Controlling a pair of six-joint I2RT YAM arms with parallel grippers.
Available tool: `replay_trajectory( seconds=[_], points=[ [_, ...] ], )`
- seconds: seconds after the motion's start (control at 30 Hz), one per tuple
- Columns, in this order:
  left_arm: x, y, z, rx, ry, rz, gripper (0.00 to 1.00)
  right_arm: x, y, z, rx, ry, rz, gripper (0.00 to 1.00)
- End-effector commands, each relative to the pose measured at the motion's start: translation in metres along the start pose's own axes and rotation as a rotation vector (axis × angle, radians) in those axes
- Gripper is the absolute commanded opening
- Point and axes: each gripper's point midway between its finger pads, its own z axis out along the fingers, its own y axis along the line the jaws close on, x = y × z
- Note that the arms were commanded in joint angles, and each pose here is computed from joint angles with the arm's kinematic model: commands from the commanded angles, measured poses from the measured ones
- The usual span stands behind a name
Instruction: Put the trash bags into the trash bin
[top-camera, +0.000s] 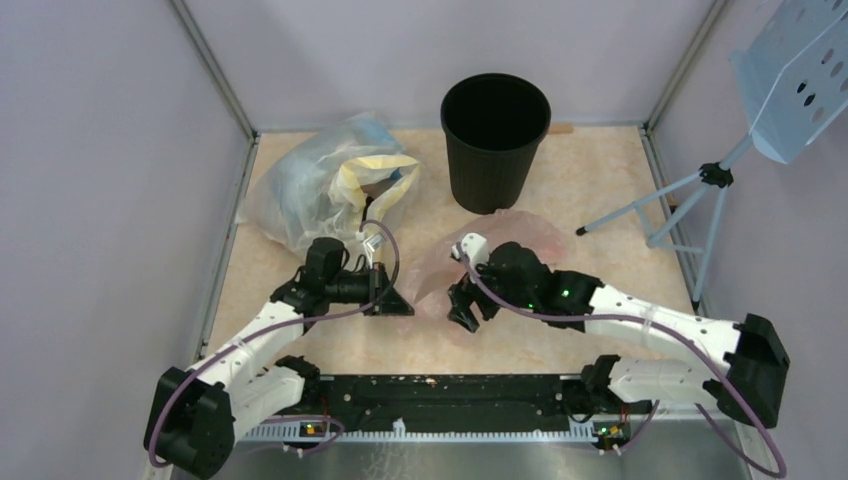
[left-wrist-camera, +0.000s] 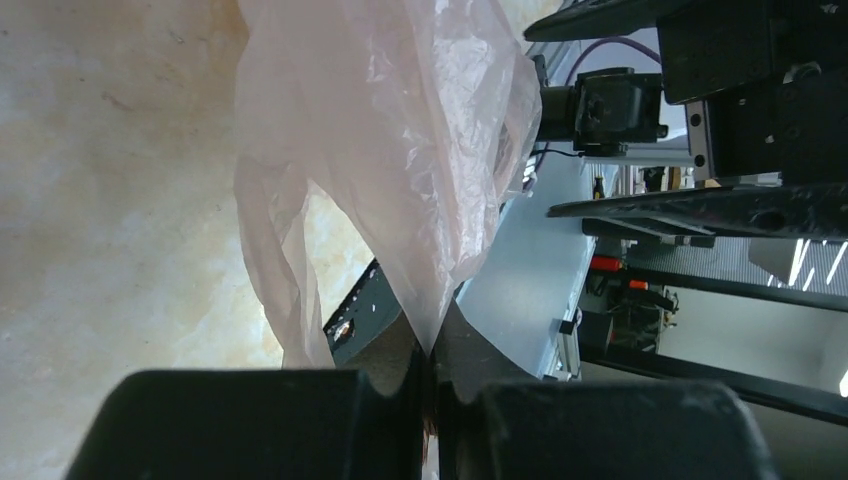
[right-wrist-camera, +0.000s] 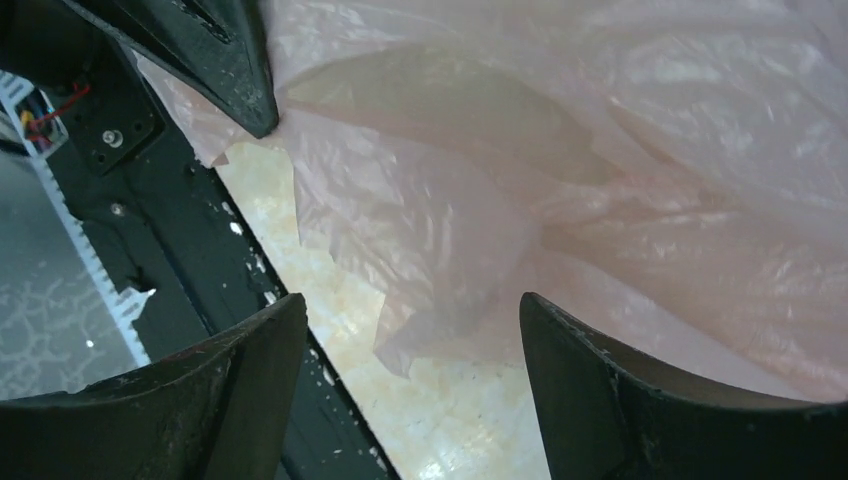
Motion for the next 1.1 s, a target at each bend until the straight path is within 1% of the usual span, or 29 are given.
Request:
replay_trajectory(
  seconds=[0.0,0.17,0.2,0.23,0.3,0.33,0.37,0.4,0.5,0.53,0.6,0.63,0.7,0.8,0.87,0.9,0.93,1.07],
  points=[
    [-0.013,-0.026,-0.002,0.068,-0.010,0.088,0.07,-0.050,0.009,0.015,0.015,-0.108,-0.226,0.78],
    [-0.014,-0.030,-0.004,0.072,-0.005,0.097,0.07,-0.044,0.011,0.032,0.004,-0.056,-0.321,0.78],
    [-0.015,-0.031,-0.004,0.070,-0.008,0.099,0.08,-0.041,0.012,0.034,-0.004,-0.044,-0.322,0.75],
    [-0.016,-0.031,-0.004,0.065,-0.011,0.101,0.09,-0.039,0.013,0.034,-0.008,-0.037,-0.320,0.64],
    [-0.019,-0.030,-0.004,0.047,-0.021,0.100,0.10,-0.039,0.009,0.031,0.021,-0.049,-0.280,0.27],
    [-0.022,-0.028,-0.004,0.029,-0.029,0.099,0.13,-0.040,0.004,0.027,0.048,-0.064,-0.269,0.14],
    [-0.024,-0.025,-0.004,0.007,-0.039,0.096,0.18,-0.043,0.000,0.021,0.082,-0.092,-0.228,0.00],
    [-0.027,-0.022,-0.004,-0.018,-0.050,0.092,0.22,-0.048,-0.006,0.010,0.124,-0.134,-0.191,0.00],
    [-0.036,-0.012,-0.005,-0.083,-0.094,0.078,0.22,-0.053,-0.032,-0.024,0.288,-0.220,-0.071,0.00],
    [-0.040,-0.009,-0.005,-0.102,-0.111,0.073,0.19,-0.053,-0.042,-0.038,0.352,-0.246,-0.024,0.00],
    [-0.044,-0.001,-0.006,-0.139,-0.139,0.065,0.07,-0.048,-0.060,-0.064,0.457,-0.288,0.075,0.00],
    [-0.046,0.003,-0.007,-0.162,-0.154,0.061,0.00,-0.043,-0.071,-0.078,0.524,-0.309,0.150,0.00],
    [-0.052,0.014,-0.008,-0.213,-0.186,0.055,0.00,-0.031,-0.087,-0.102,0.619,-0.351,0.278,0.00],
    [-0.061,0.027,-0.010,-0.278,-0.226,0.040,0.00,-0.012,-0.108,-0.139,0.753,-0.457,0.530,0.00],
    [-0.069,0.035,-0.012,-0.318,-0.259,0.033,0.00,-0.002,-0.115,-0.158,0.772,-0.537,0.650,0.00],
    [-0.074,0.036,-0.012,-0.328,-0.274,0.032,0.00,0.000,-0.114,-0.163,0.753,-0.569,0.680,0.00],
    [-0.078,0.038,-0.011,-0.331,-0.283,0.033,0.00,-0.001,-0.113,-0.170,0.717,-0.608,0.692,0.00],
    [-0.100,0.046,-0.008,-0.369,-0.298,0.048,0.00,-0.006,-0.107,-0.191,0.629,-0.681,0.675,0.00]
  ],
)
